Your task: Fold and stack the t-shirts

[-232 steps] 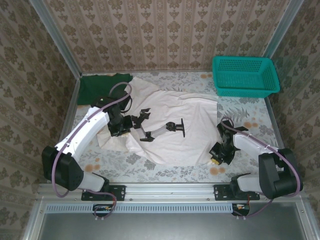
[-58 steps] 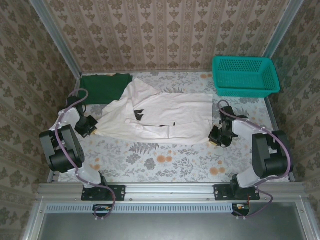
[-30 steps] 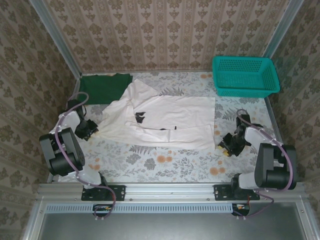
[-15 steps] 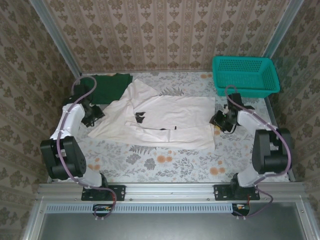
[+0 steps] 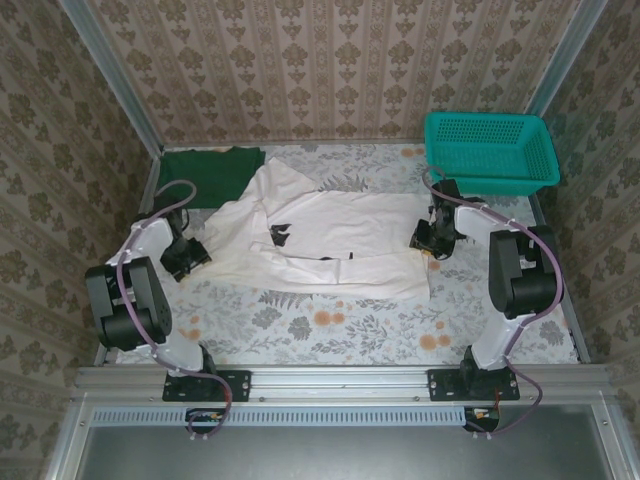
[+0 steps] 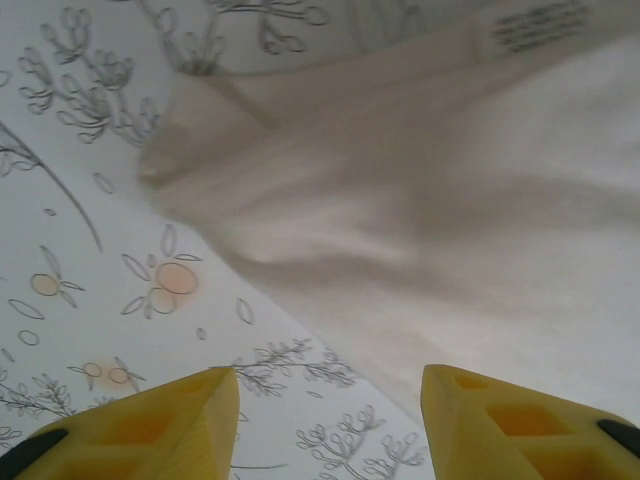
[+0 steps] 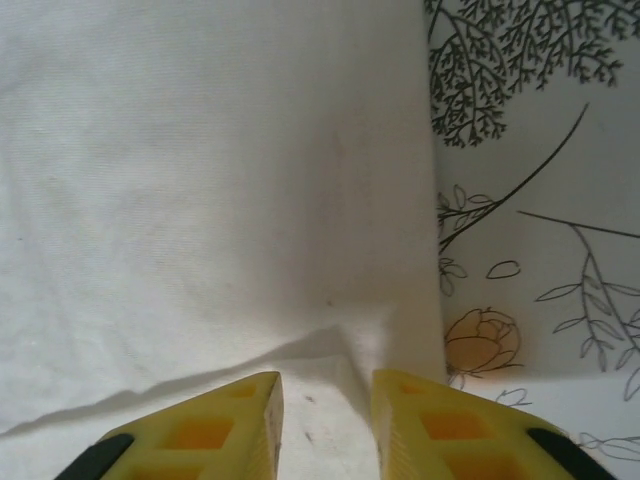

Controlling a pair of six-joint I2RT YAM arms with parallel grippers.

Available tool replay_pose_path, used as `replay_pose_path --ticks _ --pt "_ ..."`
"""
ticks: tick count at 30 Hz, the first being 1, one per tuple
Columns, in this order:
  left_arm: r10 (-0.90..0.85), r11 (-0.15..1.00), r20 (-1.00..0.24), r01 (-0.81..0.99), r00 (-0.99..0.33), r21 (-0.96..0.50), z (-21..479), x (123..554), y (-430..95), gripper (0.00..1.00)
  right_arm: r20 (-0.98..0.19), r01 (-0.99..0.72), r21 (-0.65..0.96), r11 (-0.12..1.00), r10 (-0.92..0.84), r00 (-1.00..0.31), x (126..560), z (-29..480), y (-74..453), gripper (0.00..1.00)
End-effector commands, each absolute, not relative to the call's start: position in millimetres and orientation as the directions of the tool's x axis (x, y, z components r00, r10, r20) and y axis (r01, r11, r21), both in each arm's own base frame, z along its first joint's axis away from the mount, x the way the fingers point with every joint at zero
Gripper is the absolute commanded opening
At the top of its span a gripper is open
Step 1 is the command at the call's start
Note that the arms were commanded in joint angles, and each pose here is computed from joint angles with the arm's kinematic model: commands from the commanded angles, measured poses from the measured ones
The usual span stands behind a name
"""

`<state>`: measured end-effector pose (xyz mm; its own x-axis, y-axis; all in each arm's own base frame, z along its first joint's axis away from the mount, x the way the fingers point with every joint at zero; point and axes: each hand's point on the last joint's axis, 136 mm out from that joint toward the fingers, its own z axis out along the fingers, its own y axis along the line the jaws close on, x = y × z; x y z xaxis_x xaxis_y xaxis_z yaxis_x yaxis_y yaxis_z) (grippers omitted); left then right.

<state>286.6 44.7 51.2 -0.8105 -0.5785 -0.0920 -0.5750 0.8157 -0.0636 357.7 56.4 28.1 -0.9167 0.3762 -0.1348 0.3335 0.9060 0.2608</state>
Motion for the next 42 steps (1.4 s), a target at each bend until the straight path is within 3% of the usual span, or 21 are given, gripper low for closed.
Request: replay_pose_path --ticks 1,8,17,26,36,42 --pt "-0.574 0.818 -0.055 -0.571 -0.817 -0.067 40 283 45 0.51 -0.158 0.311 0.224 0.923 0.350 -0.923 357 33 53 0.34" --pt "-0.587 0.809 -0.044 -0.583 -0.809 -0.068 36 285 46 0.51 -0.115 0.295 0.217 0.931 0.324 -0.939 358 20 62 0.29" --pt "-0.610 0.792 -0.049 -0.609 -0.791 -0.030 32 280 54 0.51 -0.138 0.267 0.237 0.934 0.305 -0.942 353 38 67 0.00" --pt "-0.629 0.777 -0.048 -0.629 -0.776 -0.016 29 278 63 0.52 -0.113 0.281 0.348 0.894 0.338 -0.934 310 85 80 0.00" --pt "-0.641 0.766 -0.045 -0.642 -0.766 0.023 27 276 76 0.52 0.019 0.378 0.366 0.850 0.399 -0.917 239 88 82 0.00" --pt "-0.641 0.764 -0.036 -0.642 -0.766 0.061 22 274 85 0.53 0.016 0.449 0.246 0.859 0.459 -0.888 254 64 46 0.00"
